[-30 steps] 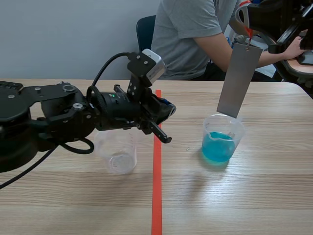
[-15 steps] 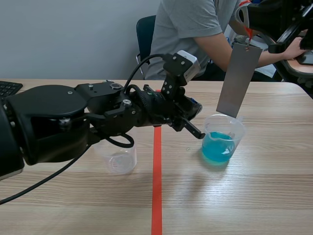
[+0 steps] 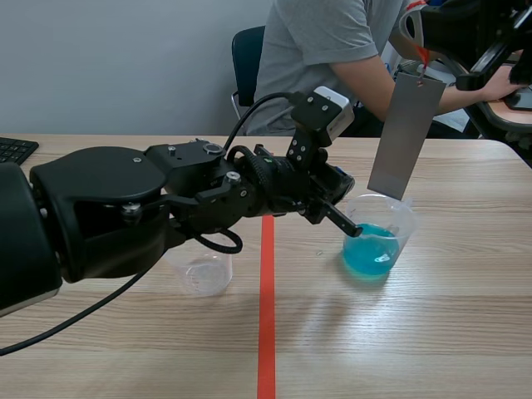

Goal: Do the redox reaction experiment.
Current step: 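Raise the plate and point at it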

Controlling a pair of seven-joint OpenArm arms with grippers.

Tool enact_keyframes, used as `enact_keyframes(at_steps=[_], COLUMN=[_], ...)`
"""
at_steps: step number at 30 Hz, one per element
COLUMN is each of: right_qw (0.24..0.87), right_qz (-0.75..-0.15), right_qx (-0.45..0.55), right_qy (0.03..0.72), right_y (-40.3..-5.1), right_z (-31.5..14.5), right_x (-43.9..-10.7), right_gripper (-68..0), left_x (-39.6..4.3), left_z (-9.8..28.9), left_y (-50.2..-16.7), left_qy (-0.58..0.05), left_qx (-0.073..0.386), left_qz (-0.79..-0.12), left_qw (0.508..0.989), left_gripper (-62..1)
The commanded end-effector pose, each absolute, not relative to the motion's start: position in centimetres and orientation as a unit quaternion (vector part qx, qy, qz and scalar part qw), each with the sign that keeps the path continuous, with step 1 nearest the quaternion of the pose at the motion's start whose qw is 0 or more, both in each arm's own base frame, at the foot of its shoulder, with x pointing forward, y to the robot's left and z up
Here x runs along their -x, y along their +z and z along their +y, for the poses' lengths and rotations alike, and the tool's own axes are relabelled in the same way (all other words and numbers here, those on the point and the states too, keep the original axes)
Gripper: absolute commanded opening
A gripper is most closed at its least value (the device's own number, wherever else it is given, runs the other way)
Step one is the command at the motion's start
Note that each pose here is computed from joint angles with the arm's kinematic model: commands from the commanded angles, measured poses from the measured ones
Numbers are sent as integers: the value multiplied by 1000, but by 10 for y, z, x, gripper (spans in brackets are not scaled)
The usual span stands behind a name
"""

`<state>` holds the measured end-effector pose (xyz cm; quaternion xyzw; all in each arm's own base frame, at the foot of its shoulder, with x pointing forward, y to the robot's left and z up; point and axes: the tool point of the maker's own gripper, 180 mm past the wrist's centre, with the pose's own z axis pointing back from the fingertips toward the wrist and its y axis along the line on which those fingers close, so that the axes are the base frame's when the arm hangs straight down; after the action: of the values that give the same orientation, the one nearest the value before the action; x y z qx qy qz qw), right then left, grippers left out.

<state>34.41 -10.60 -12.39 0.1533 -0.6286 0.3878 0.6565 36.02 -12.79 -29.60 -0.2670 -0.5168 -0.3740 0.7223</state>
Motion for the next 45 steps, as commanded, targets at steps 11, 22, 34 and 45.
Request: enact_keyframes(at_steps=[11, 22, 34, 45], right_qw=[642, 642, 643, 644], right_qz=[-642, -642, -642, -640], right_qx=[-149, -149, -149, -148], right_qy=[392, 392, 392, 392], right_y=[-110, -110, -111, -111], right_z=[-108, -108, -108, -108], right_x=[-344, -344, -344, -344], right_gripper=[-660, -660, -660, -660], left_x=[-363, -365, -361, -323], left_z=[-136, -133, -83, 64], left_y=[-280, -280, -289, -271], left_qy=[-372, -370, -359, -306], left_qx=[278, 276, 253, 179], left_qz=[-532, -534, -529, -561], left_qw=[708, 708, 726, 748], left_gripper=[-573, -573, -573, -573])
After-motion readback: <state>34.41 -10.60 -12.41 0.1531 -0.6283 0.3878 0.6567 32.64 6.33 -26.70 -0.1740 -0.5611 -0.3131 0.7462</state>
